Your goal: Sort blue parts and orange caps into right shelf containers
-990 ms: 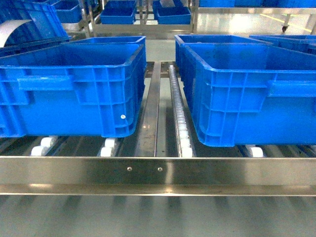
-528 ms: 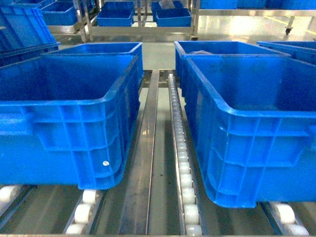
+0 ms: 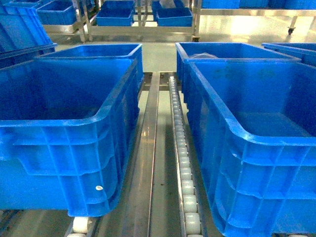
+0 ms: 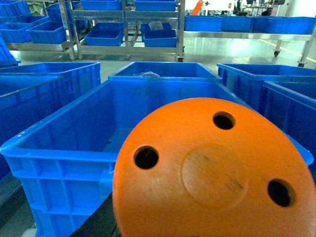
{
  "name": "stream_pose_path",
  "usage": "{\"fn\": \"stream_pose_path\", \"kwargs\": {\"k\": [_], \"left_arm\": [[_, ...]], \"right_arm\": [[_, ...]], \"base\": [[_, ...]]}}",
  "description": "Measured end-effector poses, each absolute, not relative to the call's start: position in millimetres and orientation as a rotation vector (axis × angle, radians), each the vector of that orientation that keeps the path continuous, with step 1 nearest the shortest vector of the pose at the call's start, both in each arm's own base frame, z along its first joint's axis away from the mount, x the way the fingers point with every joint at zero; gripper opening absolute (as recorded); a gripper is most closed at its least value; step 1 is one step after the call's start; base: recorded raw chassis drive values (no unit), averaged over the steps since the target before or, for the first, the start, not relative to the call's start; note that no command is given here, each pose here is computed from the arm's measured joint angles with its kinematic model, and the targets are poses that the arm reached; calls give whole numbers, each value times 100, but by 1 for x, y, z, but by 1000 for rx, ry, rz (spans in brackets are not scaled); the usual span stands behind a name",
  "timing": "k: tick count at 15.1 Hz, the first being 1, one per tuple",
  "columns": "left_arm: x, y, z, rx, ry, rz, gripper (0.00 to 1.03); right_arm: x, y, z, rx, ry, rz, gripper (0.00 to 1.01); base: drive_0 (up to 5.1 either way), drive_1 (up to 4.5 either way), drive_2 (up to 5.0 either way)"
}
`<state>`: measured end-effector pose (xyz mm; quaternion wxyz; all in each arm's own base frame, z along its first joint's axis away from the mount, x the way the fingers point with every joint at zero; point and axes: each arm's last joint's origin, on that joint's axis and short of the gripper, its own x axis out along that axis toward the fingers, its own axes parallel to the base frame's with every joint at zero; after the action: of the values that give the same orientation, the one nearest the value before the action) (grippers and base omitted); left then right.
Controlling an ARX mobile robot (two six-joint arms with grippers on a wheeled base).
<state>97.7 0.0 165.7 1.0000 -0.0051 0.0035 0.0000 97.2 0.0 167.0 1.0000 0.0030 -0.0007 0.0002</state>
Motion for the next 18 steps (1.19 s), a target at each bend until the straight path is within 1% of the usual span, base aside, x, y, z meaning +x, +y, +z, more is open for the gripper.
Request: {"fn": "stream_pose_path", "kwargs": {"k": [18], "left_arm": [[98,0,166,-10,7,0,42]], "right_arm": [[97,0,167,6,-1,0,45]], "base": [[0,0,0]]}}
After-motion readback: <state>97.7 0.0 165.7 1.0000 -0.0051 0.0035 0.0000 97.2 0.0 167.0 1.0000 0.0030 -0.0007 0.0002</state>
